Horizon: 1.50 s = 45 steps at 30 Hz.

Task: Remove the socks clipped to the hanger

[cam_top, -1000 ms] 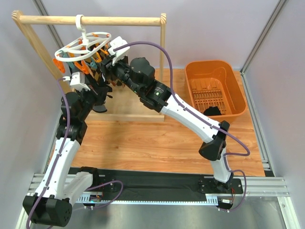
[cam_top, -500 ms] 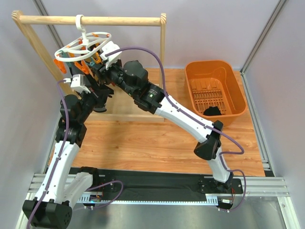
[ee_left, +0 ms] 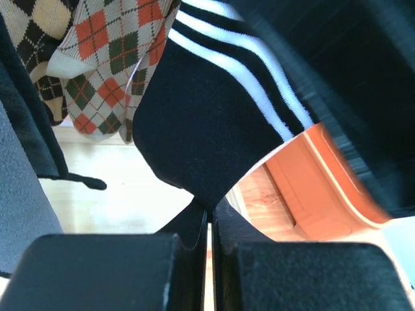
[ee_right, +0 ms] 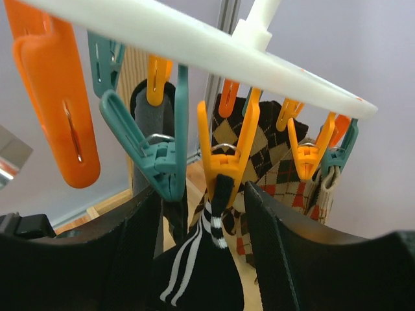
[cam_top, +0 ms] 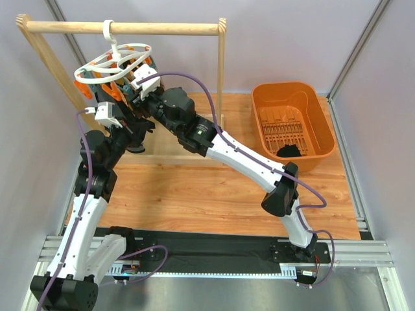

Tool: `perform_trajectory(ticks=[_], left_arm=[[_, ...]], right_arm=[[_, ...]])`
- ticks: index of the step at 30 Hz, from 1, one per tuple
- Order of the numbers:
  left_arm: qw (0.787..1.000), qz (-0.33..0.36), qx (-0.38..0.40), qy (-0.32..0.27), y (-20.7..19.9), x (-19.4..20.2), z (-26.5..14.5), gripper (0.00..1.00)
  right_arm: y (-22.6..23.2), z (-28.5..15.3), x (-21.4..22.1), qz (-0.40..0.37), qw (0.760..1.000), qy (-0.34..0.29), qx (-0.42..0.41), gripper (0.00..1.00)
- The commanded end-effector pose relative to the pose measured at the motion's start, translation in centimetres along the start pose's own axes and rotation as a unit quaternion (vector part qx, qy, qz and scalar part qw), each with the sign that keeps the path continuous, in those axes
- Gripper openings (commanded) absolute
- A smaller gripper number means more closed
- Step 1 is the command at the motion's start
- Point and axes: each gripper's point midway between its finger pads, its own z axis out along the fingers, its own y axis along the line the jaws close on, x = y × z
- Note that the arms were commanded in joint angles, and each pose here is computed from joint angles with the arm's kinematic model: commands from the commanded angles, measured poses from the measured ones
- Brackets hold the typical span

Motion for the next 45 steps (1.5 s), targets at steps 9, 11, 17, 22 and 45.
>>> perform_trajectory(ticks=[9,11,17,22,45], left_arm=[[1.0,0.011,0.017,-0.009,-1.0,-0.7,-0.8,0.0],[1.0,0.012,0.018,-0.011,-1.1,-0.8,-0.9,0.0],[1.0,0.015,0.021,-0.014,-1.3,-1.0,-1.2,0.0],[0.999,0.015,0.024,-0.017,-1.5,-1.2,-1.4,0.0],[1.0,0.015,0.017,-0.014,-1.2,-1.0,-1.2,0.0]], right_arm=[[-1.6,-0.8,-3.3,-0.03,0.999,-0.028,0.026,0.55],[-1.7,-0.6,-3.3,-0.032,0.999,-0.03,0.032,0.55],[-2.2,0.0,-4.3,-0.038,0.997,-0.049,0.044,0.52],[-2.3,0.2,-4.8,-0.042,0.996,-0.057,0.046,0.47],[-2.7,-3.2,-5.1,-0.003,0.999,-0.045,0.028,0.5]])
